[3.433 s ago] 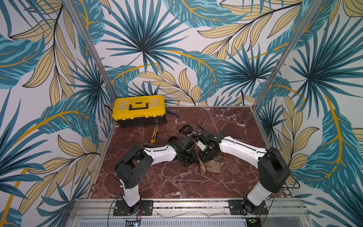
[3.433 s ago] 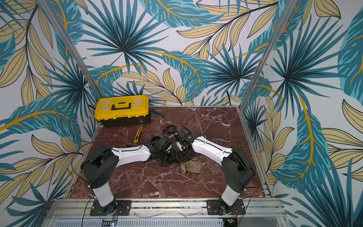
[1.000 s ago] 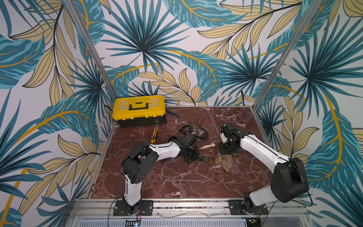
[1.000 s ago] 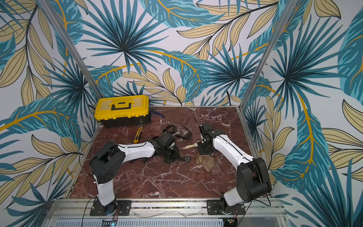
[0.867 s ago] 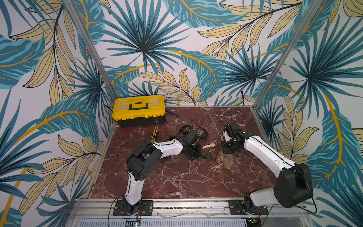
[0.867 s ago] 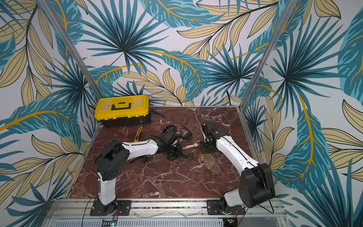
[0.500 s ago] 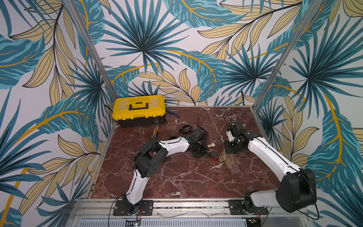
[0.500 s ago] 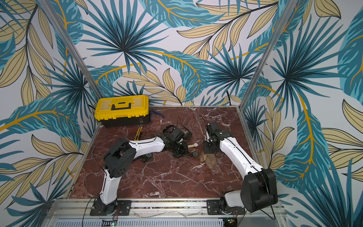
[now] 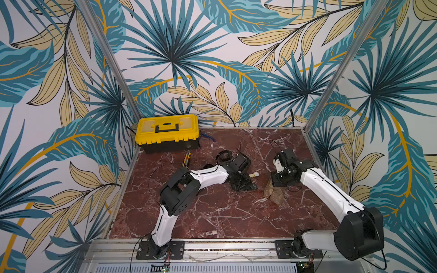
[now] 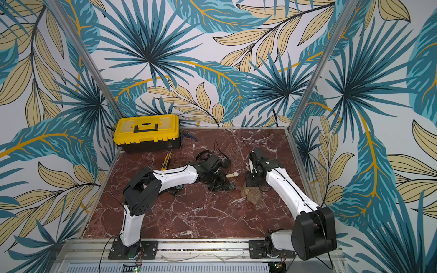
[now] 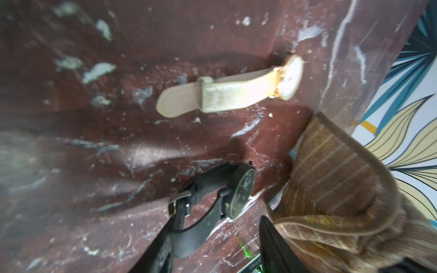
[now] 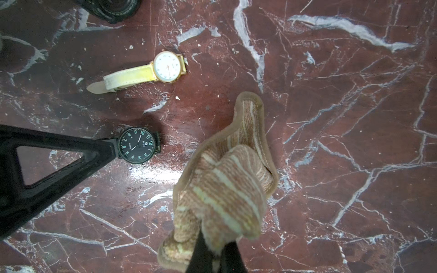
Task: Wipe the watch dial
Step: Move the watch to the center of the board.
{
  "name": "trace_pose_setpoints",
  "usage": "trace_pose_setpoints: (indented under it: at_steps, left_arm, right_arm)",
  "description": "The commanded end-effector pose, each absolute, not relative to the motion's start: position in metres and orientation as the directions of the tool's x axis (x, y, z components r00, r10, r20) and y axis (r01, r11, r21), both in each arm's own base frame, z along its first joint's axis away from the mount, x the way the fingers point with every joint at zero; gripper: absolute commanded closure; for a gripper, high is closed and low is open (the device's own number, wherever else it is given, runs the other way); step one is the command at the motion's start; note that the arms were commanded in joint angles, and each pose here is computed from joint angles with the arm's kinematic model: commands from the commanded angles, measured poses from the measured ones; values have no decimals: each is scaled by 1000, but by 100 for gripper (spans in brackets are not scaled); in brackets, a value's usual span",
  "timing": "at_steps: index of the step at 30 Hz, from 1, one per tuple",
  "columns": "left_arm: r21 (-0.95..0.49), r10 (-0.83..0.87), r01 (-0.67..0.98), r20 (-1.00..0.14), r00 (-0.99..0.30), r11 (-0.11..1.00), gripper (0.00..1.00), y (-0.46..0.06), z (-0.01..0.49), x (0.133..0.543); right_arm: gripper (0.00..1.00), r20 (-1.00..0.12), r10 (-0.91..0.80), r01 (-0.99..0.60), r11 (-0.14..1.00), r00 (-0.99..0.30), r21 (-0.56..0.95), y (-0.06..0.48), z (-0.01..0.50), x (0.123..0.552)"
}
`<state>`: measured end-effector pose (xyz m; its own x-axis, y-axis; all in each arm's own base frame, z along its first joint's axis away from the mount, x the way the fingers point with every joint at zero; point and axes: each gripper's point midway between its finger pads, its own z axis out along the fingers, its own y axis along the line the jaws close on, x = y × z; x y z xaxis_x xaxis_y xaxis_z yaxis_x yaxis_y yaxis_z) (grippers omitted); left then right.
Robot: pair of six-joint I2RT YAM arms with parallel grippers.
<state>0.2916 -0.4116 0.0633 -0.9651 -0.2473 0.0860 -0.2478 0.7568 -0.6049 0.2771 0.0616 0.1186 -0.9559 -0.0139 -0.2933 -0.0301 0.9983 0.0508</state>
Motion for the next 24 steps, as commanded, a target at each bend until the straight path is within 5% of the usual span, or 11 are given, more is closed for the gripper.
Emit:
trace_pose_setpoints:
  at_steps: [1, 6, 15, 24]
  left_arm:
    - [-609, -244, -227, 58, -968, 760, 46, -407, 76, 288]
    - [-623, -229, -196, 28, -973, 758, 50, -410, 85, 288]
    - [-609, -206, -208, 75, -976, 766, 75, -418, 71, 286]
    - [-608, -172, -203, 110, -979, 768, 83, -432, 61, 285]
  right_arm:
    - [100, -265, 2, -18, 997, -964, 71, 62, 116, 265]
    - [100, -260, 10, -13, 996, -966, 86, 64, 112, 263]
    - [100, -258, 10, -31, 988, -966, 152, 77, 110, 263]
    - [100, -264, -64, -120, 972, -962, 201, 116, 107, 281]
